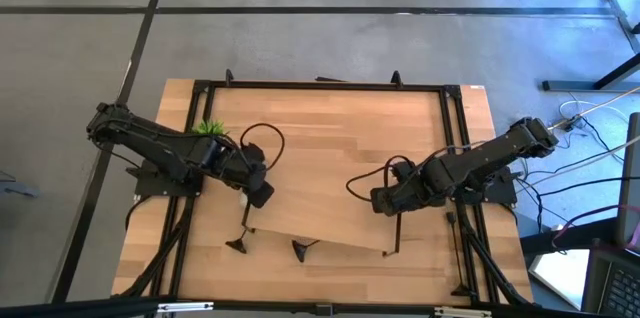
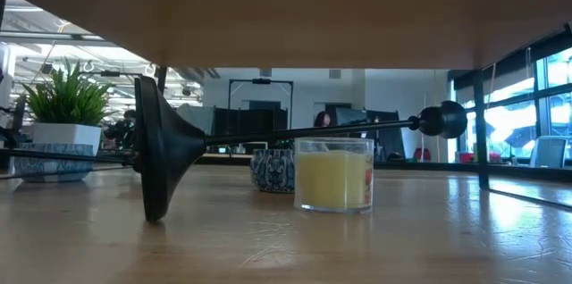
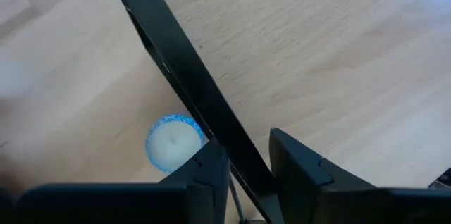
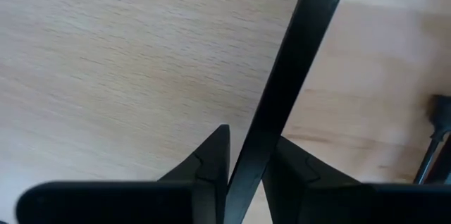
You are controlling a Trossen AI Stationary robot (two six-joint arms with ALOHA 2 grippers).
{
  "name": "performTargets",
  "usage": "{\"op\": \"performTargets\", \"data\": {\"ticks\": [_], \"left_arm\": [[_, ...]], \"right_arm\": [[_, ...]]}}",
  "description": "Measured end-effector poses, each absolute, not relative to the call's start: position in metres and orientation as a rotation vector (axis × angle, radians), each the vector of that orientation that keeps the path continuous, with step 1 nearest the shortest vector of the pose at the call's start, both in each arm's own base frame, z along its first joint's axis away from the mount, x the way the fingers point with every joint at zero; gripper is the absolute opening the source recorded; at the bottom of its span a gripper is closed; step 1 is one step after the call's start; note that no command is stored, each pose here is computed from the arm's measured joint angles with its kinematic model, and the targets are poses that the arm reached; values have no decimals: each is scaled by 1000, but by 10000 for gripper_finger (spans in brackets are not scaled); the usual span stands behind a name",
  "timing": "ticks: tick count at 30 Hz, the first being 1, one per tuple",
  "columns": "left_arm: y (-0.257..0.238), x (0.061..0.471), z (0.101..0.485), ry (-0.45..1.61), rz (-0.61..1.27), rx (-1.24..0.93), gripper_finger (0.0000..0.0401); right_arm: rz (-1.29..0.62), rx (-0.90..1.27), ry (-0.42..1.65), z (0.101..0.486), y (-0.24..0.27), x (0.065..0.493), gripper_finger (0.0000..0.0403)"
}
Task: Pick & Place candle stick holders
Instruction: Move the shelf from the bottom to the center of the table
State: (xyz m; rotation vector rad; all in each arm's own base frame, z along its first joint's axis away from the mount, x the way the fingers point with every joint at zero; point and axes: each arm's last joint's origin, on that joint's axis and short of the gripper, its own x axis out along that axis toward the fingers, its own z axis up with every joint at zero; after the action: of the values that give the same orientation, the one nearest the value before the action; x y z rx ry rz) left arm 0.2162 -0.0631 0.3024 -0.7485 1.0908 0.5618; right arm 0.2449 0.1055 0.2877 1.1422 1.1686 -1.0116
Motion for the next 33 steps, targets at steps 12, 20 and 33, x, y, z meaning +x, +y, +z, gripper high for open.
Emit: {"op": "performTargets", "data": {"ticks": [12,20,33], "left_arm": [[-56,220,302,1077,586,-742,87],[-39,223,301,1075,617,-729,87],[-19,225,295,1083,675,-724,88]], "right_arm": [[-1059,1060,1189,287,77,249,73],[-1089,1011,1177,287,55,252,73],[-1129,945,1143,287,19,257,72]]}}
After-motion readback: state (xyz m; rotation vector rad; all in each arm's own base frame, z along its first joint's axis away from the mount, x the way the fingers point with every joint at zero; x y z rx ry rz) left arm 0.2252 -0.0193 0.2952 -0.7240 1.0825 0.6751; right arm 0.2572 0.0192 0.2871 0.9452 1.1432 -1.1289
